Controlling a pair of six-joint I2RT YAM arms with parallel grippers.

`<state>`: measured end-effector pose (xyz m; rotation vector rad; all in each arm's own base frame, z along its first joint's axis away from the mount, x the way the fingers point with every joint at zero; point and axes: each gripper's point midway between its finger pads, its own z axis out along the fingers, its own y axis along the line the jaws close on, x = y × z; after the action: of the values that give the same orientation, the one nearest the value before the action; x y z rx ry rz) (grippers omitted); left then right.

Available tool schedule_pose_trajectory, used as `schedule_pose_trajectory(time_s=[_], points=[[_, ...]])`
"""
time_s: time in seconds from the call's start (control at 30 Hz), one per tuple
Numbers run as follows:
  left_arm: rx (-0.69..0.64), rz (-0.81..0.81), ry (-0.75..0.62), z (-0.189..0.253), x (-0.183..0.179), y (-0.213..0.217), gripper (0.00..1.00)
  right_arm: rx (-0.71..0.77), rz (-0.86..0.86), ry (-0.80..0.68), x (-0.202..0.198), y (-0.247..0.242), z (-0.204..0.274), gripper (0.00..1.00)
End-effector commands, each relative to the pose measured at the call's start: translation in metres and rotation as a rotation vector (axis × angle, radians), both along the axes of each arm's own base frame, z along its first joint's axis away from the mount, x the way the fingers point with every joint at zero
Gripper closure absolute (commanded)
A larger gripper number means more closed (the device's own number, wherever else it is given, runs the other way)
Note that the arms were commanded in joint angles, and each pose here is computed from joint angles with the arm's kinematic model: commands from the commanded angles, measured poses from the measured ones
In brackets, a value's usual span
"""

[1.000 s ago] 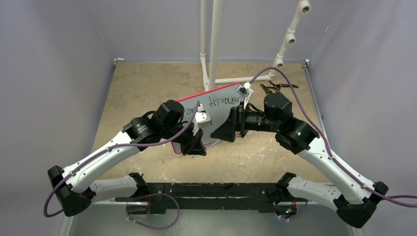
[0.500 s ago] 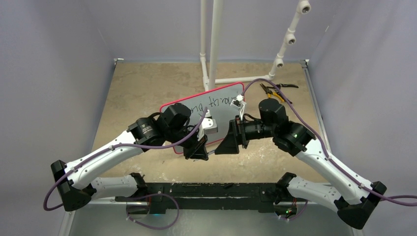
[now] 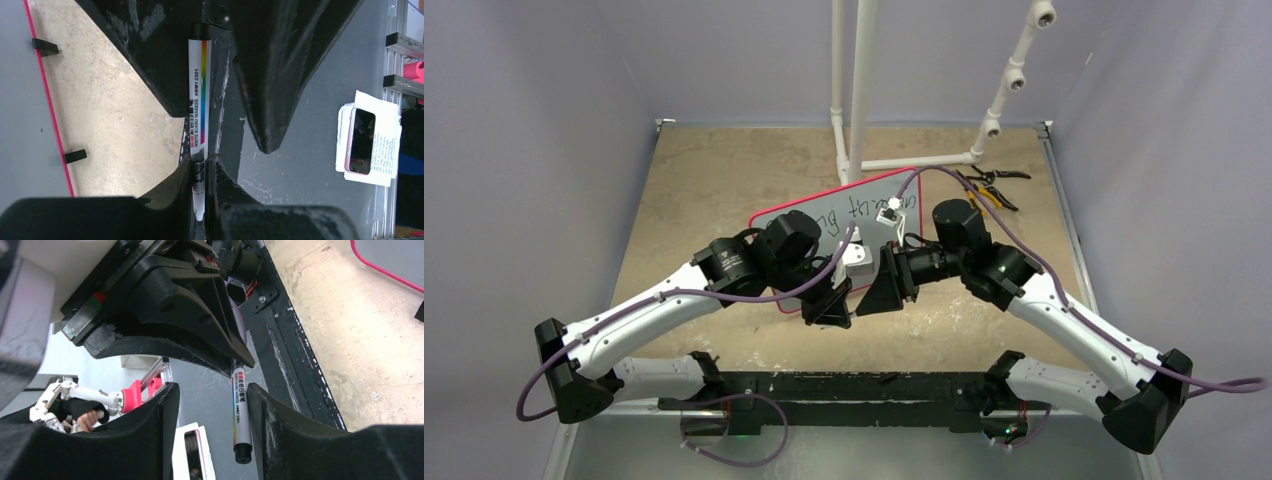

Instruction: Write a sentence on the whiteboard

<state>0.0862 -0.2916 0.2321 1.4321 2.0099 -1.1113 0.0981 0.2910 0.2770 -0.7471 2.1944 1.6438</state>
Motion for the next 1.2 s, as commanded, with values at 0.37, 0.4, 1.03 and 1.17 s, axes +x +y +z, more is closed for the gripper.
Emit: schedule_pose_trajectory(time_s=[0.37, 0.4, 1.03, 1.17], points=[[-0.022, -0.021, -0.058, 0.01, 0.01, -0.012, 1.0, -0.036, 0.086, -0.014, 0.0, 0.005, -0.018, 0.58], [-0.024, -0.019, -0.06, 0.011, 0.011, -0.013, 1.0, -0.037, 0.089, -0.013, 0.0, 0.005, -0.019, 0.6], [-0.027, 0.053, -0.016, 0.01, 0.018, -0.02, 0.96, -0.067, 0.072, -0.074, 0.009, 0.005, -0.021, 1.0], [-0.029, 0.128, -0.026, 0.013, 0.031, -0.019, 0.68, -0.076, -0.028, -0.124, 0.022, 0.003, -0.015, 1.0]])
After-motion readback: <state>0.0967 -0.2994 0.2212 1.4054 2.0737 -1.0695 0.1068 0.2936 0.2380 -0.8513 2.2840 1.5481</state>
